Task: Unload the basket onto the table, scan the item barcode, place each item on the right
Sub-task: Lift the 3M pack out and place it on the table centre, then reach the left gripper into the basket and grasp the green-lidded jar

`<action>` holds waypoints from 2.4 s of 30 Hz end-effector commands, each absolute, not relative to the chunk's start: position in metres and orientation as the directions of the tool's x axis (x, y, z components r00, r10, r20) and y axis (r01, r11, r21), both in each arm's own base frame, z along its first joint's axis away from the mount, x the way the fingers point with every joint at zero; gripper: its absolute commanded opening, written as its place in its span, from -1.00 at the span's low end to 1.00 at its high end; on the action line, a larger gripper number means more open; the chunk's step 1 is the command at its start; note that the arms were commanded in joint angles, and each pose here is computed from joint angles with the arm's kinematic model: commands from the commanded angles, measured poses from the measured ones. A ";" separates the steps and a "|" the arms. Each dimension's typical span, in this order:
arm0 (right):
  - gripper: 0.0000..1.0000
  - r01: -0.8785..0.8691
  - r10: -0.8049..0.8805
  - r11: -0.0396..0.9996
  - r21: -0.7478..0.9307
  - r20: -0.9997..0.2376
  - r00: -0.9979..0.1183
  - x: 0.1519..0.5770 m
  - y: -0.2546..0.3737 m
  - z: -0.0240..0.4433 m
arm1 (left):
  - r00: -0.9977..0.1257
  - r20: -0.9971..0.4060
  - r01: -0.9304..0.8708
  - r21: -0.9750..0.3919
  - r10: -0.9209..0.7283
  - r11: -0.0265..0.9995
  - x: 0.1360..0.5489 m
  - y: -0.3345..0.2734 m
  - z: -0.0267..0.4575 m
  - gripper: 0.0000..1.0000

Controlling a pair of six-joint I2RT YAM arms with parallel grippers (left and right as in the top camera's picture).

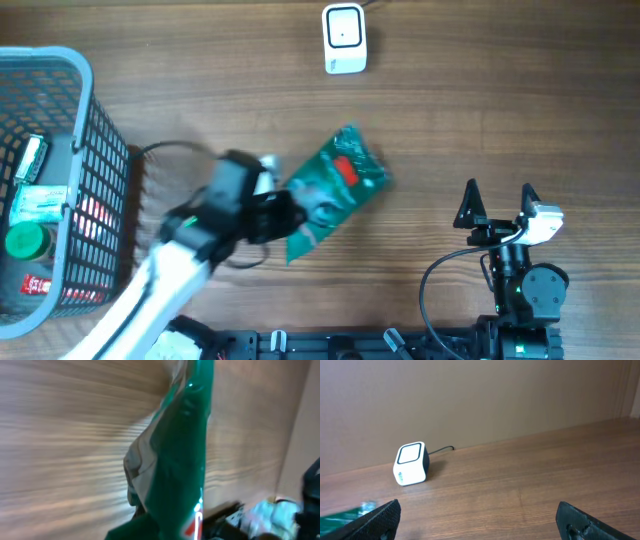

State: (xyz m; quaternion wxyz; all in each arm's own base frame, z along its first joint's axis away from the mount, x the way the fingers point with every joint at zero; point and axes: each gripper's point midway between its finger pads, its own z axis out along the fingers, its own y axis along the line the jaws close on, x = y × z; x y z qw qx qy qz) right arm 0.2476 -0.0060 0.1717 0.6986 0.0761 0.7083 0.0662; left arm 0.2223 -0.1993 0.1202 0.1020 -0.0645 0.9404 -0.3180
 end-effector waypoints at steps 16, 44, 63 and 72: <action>0.99 0.003 0.208 0.978 0.208 -0.978 -0.008 0.247 -0.004 0.173 | -0.920 -0.358 0.375 -0.677 0.161 0.633 0.249 -0.298 0.112 1.00; 0.99 0.003 0.208 0.978 0.208 -0.978 -0.008 0.247 -0.004 0.173 | 0.218 -0.462 -0.922 -0.386 -0.859 -0.026 0.192 0.220 0.333 1.00; 1.00 0.003 0.209 0.978 0.209 -0.978 -0.008 0.247 -0.004 0.173 | 0.320 -0.189 -0.939 0.063 -0.928 -0.337 0.178 0.293 0.133 0.99; 0.99 0.003 0.208 0.978 0.208 -0.978 -0.008 0.247 -0.004 0.173 | 0.324 -0.212 -0.940 0.039 -0.922 -0.339 0.180 0.299 0.096 1.00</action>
